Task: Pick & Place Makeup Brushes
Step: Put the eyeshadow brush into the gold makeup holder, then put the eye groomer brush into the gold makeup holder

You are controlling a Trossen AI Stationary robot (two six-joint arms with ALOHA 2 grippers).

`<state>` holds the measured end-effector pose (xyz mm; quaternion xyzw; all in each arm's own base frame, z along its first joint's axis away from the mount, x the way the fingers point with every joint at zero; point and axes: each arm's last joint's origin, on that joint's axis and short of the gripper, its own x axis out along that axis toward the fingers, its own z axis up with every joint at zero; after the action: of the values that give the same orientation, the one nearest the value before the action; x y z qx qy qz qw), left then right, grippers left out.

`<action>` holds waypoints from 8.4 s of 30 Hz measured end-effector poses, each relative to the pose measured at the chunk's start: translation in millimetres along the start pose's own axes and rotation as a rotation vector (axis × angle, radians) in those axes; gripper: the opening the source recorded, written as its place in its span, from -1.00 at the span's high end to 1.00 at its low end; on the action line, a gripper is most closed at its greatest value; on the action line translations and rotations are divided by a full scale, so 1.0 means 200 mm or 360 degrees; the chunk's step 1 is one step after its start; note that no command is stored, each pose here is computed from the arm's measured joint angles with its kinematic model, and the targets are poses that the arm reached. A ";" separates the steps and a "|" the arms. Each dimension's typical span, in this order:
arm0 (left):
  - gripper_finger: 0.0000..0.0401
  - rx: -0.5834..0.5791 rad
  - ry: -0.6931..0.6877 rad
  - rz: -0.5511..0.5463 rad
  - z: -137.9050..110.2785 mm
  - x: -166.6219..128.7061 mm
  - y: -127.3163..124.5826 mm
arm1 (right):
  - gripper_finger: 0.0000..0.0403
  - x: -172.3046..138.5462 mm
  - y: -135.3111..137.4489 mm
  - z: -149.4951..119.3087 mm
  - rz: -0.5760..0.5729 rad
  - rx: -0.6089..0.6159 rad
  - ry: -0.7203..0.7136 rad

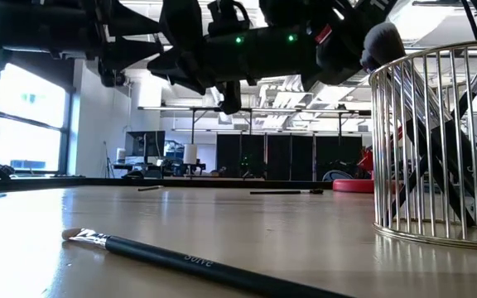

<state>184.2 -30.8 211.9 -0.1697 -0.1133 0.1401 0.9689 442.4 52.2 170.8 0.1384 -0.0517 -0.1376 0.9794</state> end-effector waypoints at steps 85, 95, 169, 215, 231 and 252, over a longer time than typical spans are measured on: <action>0.91 0.0332 0.0404 -0.0996 -0.13 0.91 -0.67 | 0.98 -0.94 -0.44 0.05 -0.0270 0.0062 0.0556; 0.93 0.0273 0.0528 -0.1051 -0.35 1.03 -0.72 | 0.99 -0.96 -0.45 0.01 -0.0268 0.0007 0.0673; 0.70 0.0296 0.0335 -0.0806 -0.09 0.53 -0.25 | 0.99 -1.00 -0.50 -0.04 -0.0534 -0.0038 0.0794; 1.00 0.0518 0.1194 0.0102 -0.23 -0.03 0.15 | 1.00 -0.60 -0.51 0.41 -0.0887 -0.0294 0.1336; 1.00 0.0515 0.1217 0.0062 -0.23 -0.03 0.14 | 0.52 -0.35 -0.96 0.34 -0.0685 -0.0486 0.2251; 1.00 0.0514 0.1217 0.0061 -0.23 -0.03 0.14 | 0.36 -0.34 -1.15 0.32 -0.0247 -0.0842 0.2360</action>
<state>184.6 -20.7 157.6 -0.0573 0.2814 0.1009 0.9525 310.8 -157.1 162.5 -0.0402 0.6587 -0.0852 0.7465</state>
